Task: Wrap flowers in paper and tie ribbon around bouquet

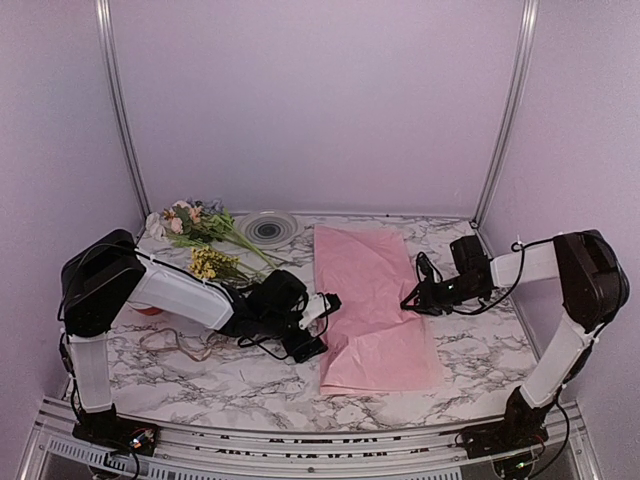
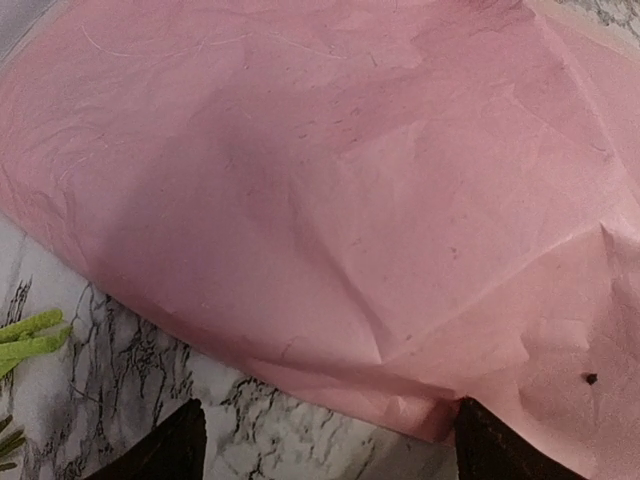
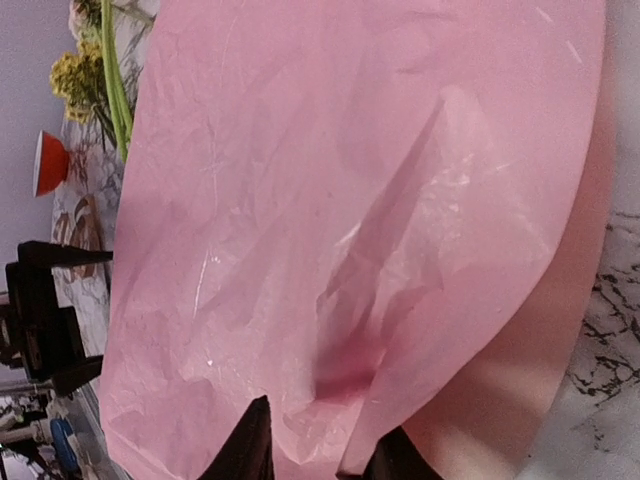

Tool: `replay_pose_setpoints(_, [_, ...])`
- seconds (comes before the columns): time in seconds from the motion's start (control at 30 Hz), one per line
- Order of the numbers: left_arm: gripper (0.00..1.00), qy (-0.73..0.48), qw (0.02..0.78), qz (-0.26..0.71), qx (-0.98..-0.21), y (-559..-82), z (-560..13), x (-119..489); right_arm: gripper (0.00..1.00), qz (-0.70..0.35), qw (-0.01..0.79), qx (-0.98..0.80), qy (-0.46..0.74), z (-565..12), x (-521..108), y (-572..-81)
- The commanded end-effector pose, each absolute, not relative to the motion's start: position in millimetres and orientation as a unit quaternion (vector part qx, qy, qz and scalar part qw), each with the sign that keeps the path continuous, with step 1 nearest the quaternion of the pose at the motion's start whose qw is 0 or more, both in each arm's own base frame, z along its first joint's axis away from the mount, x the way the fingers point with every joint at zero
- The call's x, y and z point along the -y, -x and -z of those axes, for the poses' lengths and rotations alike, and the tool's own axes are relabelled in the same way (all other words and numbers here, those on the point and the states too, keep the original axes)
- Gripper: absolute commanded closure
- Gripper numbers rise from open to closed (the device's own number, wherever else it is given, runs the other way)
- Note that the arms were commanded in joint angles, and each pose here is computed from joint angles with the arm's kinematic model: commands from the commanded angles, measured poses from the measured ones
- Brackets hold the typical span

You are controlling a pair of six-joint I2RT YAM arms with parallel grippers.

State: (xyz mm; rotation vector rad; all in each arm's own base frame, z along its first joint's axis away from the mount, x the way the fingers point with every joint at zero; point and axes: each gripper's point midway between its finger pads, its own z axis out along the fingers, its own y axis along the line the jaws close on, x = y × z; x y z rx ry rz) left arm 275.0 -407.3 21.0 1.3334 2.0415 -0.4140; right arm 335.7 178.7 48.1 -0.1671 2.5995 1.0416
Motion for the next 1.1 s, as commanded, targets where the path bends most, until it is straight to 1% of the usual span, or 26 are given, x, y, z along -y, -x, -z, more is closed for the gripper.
replay_pose_setpoints(0.0, [0.14, -0.511, 0.303, 0.120, -0.795, -274.4, -3.9, 380.4, 0.81, -0.410, 0.174, -0.893, 0.067, -61.7, -190.8, -338.4])
replay_pose_setpoints(0.1, [0.15, -0.513, 0.338, 0.139, -0.777, -277.1, -22.3, 388.2, 0.99, -0.406, 0.177, -0.894, 0.063, -59.8, -190.2, -343.1])
replay_pose_setpoints(0.13, [0.16, -0.515, 0.349, 0.150, -0.768, -275.9, -30.5, 391.7, 1.00, -0.402, 0.177, -0.896, 0.061, -58.1, -189.2, -344.4])
replay_pose_setpoints(0.23, [0.18, -0.524, 0.394, 0.159, -0.738, -273.5, -58.9, 401.6, 1.00, -0.400, 0.180, -0.897, 0.057, -58.5, -188.5, -345.8])
replay_pose_setpoints(0.4, [0.18, -0.506, 0.474, 0.159, -0.703, -276.4, -115.9, 397.3, 1.00, -0.409, 0.205, -0.888, 0.052, -83.5, -188.9, -347.6])
replay_pose_setpoints(0.53, [0.17, -0.556, 0.499, 0.159, -0.646, -244.5, -142.6, 405.3, 1.00, -0.431, 0.234, -0.871, 0.034, -111.2, -191.9, -348.3])
replay_pose_setpoints(0.67, [0.16, -0.625, 0.501, 0.148, -0.580, -197.0, -140.1, 421.7, 1.00, -0.446, 0.258, -0.856, 0.041, -140.9, -204.8, -344.3])
replay_pose_setpoints(0.73, [0.14, -0.638, 0.501, 0.138, -0.569, -187.9, -133.1, 425.0, 1.00, -0.452, 0.271, -0.849, 0.043, -158.0, -211.4, -343.2])
replay_pose_setpoints(0.8, [0.10, -0.635, 0.511, 0.119, -0.567, -187.0, -129.4, 428.6, 1.00, -0.450, 0.285, -0.845, 0.043, -172.4, -215.4, -342.6])
replay_pose_setpoints(0.87, [0.02, -0.629, 0.532, 0.091, -0.560, -188.9, -130.1, 432.6, 1.00, -0.453, 0.296, -0.840, 0.040, -185.3, -219.7, -340.6])
replay_pose_setpoints(0.97, [0.01, -0.612, 0.571, 0.048, -0.544, -194.3, -131.0, 432.5, 1.00, -0.465, 0.316, -0.826, 0.033, -207.3, -223.9, -338.6])
replay_pose_setpoints(1.07, [0.01, -0.585, 0.600, 0.018, -0.546, -205.8, -130.4, 426.3, 1.00, -0.476, 0.337, -0.811, 0.034, -232.8, -228.1, -335.9])
